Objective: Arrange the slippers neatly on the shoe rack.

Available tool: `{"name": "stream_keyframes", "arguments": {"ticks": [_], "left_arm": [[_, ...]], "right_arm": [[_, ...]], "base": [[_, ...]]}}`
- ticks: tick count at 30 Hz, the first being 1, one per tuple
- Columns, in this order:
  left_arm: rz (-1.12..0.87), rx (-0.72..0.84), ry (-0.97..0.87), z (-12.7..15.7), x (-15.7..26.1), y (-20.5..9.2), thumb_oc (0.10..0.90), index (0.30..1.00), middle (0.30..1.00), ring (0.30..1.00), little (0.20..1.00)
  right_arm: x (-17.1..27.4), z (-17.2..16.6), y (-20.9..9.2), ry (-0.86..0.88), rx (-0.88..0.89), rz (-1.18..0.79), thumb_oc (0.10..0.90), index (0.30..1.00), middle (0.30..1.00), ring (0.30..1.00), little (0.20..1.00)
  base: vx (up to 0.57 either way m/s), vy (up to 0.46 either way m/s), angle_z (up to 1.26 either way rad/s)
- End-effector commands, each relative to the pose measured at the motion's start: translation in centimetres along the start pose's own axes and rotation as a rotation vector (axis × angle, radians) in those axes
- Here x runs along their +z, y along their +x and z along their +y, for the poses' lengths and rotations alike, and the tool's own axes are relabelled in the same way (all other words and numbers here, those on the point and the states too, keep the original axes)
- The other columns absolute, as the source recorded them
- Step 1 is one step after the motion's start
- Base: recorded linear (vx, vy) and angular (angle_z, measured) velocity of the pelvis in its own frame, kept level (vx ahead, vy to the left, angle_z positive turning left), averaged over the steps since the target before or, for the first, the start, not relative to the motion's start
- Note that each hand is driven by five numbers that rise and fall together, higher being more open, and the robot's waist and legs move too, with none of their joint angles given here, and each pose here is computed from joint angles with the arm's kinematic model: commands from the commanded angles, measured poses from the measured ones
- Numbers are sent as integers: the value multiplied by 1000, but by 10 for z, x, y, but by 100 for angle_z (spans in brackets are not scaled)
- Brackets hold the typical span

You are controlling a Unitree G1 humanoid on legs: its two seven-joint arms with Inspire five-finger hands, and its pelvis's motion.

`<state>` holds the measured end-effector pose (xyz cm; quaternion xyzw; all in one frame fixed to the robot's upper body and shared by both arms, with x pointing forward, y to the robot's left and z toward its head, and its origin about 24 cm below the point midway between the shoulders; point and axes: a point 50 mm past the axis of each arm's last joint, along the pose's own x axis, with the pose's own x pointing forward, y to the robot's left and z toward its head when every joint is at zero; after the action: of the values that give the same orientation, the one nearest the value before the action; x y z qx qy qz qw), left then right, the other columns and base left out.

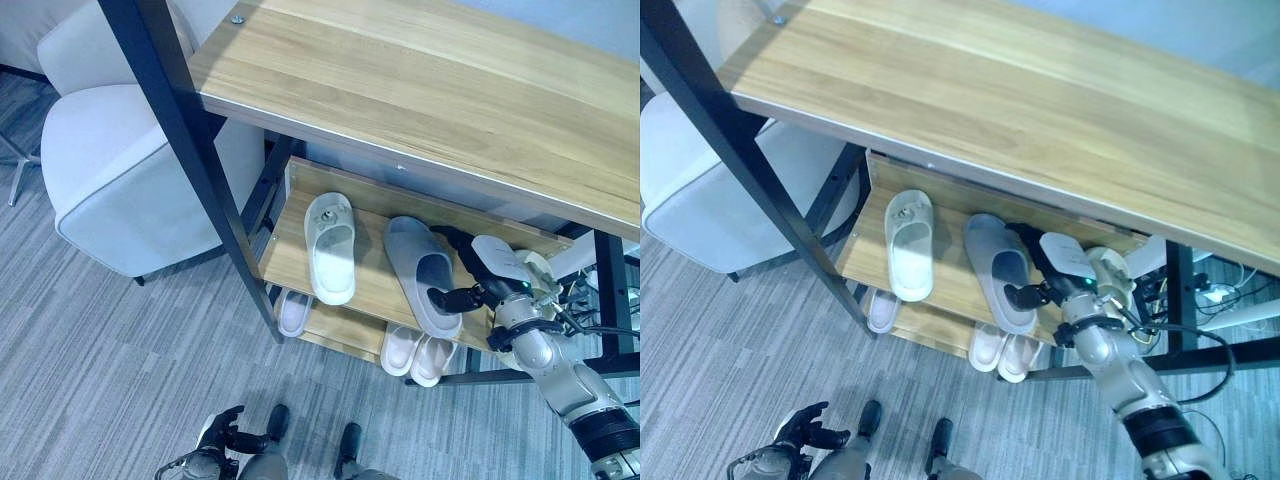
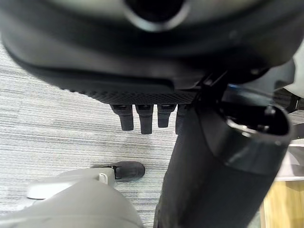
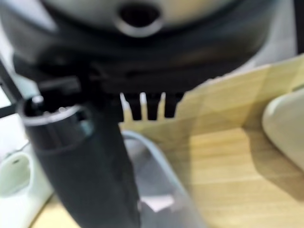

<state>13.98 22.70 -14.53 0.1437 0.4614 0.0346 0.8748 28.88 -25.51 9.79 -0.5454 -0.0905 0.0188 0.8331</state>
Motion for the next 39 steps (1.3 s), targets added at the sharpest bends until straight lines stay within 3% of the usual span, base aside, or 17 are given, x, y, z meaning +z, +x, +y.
{"name": "stream_keyframes", "arguments": {"ticks": [1, 7, 10, 15, 30, 39], "left_arm": [[76, -32, 57, -7, -19, -4, 800, 900, 900, 900, 900], [72, -43, 92, -9, -19, -4, 800, 900, 900, 900, 900], [76, -51, 108, -10, -20, -5, 800, 900, 900, 900, 900], [88, -49, 115, -11, -23, -5, 800, 900, 900, 900, 900], [111, -53, 127, -12, -31, -8, 800, 900, 900, 900, 900], [123, -36, 130, -12, -36, -10, 800, 900, 900, 900, 900]], "right_arm": [[13, -47, 24, -6, -223, -77, 800, 900, 900, 900, 900], [9, -45, 25, -7, -228, -54, 800, 900, 900, 900, 900], [6, -42, 25, 31, -240, -30, 400, 300, 300, 300, 300], [-2, -29, 21, 175, -262, 34, 400, 300, 300, 300, 300], [-12, -7, 3, 318, -274, 116, 400, 300, 300, 300, 300], [6, -12, -17, 448, -433, 61, 400, 300, 300, 300, 300]], "base": [[0, 0, 0], [0, 0, 0], [0, 0, 0], [3, 2, 1], [3, 3, 2], [8, 39, -1]]}}
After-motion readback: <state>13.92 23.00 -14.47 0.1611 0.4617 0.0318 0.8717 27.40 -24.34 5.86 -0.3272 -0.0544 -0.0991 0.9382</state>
